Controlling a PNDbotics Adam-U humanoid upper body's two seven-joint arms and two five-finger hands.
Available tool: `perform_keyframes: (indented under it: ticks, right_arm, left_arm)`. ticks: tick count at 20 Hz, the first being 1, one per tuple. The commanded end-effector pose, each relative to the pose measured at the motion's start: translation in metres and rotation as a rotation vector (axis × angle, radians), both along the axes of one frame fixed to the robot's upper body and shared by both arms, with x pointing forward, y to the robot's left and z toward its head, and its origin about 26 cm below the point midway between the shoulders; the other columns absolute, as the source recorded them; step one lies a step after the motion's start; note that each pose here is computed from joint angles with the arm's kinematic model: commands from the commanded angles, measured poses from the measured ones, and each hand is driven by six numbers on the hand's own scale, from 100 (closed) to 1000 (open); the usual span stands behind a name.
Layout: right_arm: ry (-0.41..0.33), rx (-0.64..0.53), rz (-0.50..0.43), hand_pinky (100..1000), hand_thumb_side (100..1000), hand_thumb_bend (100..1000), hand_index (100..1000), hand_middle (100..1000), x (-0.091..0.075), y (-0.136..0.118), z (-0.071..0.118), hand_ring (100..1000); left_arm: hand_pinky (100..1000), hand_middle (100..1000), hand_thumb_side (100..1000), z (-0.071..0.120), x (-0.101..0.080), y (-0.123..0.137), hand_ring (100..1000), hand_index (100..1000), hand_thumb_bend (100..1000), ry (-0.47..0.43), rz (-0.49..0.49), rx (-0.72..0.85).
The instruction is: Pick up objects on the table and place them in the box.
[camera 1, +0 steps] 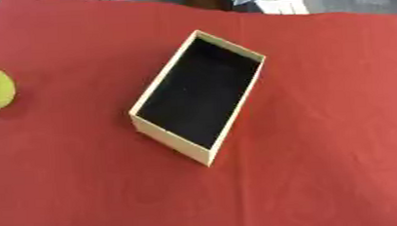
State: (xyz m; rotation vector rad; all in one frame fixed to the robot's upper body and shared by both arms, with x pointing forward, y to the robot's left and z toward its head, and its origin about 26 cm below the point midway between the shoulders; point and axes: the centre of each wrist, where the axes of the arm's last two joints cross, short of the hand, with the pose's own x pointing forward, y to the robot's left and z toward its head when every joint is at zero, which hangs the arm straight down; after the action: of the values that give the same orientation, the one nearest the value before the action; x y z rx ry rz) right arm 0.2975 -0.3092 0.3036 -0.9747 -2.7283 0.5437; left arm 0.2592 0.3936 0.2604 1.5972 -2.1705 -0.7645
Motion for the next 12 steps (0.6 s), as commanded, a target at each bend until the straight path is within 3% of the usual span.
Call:
perform_keyframes:
  ticks: [1, 5, 7, 8, 9, 10, 11, 12]
  right_arm:
    - [-0.033, -0.045, -0.025, 834, 936, 100, 884, 895, -0.006, -0.002, 0.013, 907]
    - [-0.031, -0.057, -0.028, 834, 937, 100, 884, 894, -0.006, -0.002, 0.014, 907]
    - [-0.029, -0.058, -0.029, 834, 937, 100, 884, 894, -0.006, -0.002, 0.014, 907]
    - [-0.03, -0.059, -0.03, 834, 939, 100, 884, 894, -0.006, -0.002, 0.014, 907]
    - [-0.03, -0.059, -0.029, 834, 939, 100, 884, 894, -0.006, -0.002, 0.014, 907]
    - [-0.03, -0.06, -0.029, 835, 939, 100, 884, 894, -0.006, -0.002, 0.015, 907]
    - [-0.03, -0.061, -0.027, 835, 939, 100, 884, 894, -0.006, -0.002, 0.015, 907]
    - [-0.03, -0.062, -0.026, 835, 940, 100, 885, 894, -0.006, -0.002, 0.015, 907]
  left_arm:
    - [791, 801, 588, 0.023, -0.002, -0.002, 804, 865, 456, 0.087, 0.144, 0.146]
    - [820, 827, 562, 0.036, 0.002, 0.004, 830, 885, 424, 0.248, 0.247, 0.125]
    - [820, 827, 562, 0.041, 0.003, 0.006, 830, 885, 424, 0.282, 0.255, 0.116]
    - [864, 867, 483, 0.04, 0.003, 0.007, 875, 900, 365, 0.3, 0.257, 0.11]
    - [864, 867, 483, 0.035, 0.005, 0.01, 875, 900, 365, 0.339, 0.269, 0.096]
    - [874, 874, 409, 0.03, 0.006, 0.015, 885, 900, 367, 0.379, 0.287, 0.079]
    - [875, 874, 402, 0.028, 0.008, 0.02, 886, 900, 367, 0.415, 0.307, 0.06]
    - [876, 874, 293, 0.026, 0.01, 0.025, 888, 903, 364, 0.448, 0.326, 0.041]
